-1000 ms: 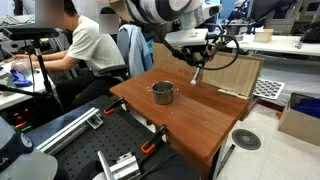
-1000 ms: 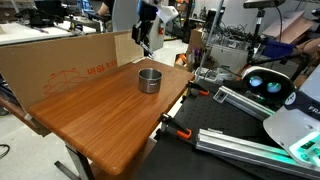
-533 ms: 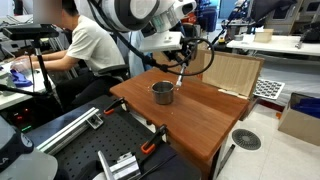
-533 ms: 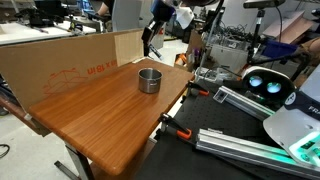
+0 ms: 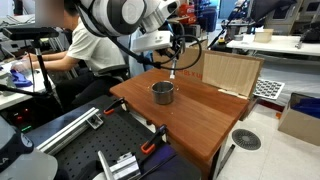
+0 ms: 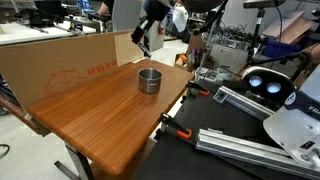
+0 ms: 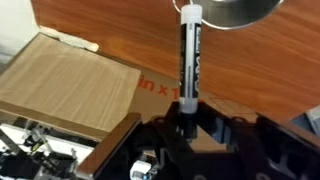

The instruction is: Pick up the marker and put it in the bowl

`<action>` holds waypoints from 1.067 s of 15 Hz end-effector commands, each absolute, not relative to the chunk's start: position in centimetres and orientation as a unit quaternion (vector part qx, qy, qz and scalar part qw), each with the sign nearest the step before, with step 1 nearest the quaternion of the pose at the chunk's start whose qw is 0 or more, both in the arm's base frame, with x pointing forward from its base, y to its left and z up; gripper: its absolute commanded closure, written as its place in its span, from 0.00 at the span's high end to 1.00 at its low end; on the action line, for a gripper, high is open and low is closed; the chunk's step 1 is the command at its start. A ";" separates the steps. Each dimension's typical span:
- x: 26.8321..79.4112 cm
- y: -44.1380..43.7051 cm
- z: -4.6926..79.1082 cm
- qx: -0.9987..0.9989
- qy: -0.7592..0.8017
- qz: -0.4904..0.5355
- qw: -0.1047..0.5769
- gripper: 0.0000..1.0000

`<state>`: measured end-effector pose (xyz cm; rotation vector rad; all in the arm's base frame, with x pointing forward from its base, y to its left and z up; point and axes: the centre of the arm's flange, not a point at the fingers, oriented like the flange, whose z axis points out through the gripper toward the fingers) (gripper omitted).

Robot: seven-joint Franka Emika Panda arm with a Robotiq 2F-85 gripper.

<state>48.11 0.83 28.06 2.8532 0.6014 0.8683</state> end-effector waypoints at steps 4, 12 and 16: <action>50.0 3.4 25.8 0.936 0.231 0.266 0.013 0.06; 45.5 1.2 23.5 0.948 0.227 0.222 -0.004 0.06; 45.4 -0.1 23.0 0.956 0.214 0.203 -0.004 0.06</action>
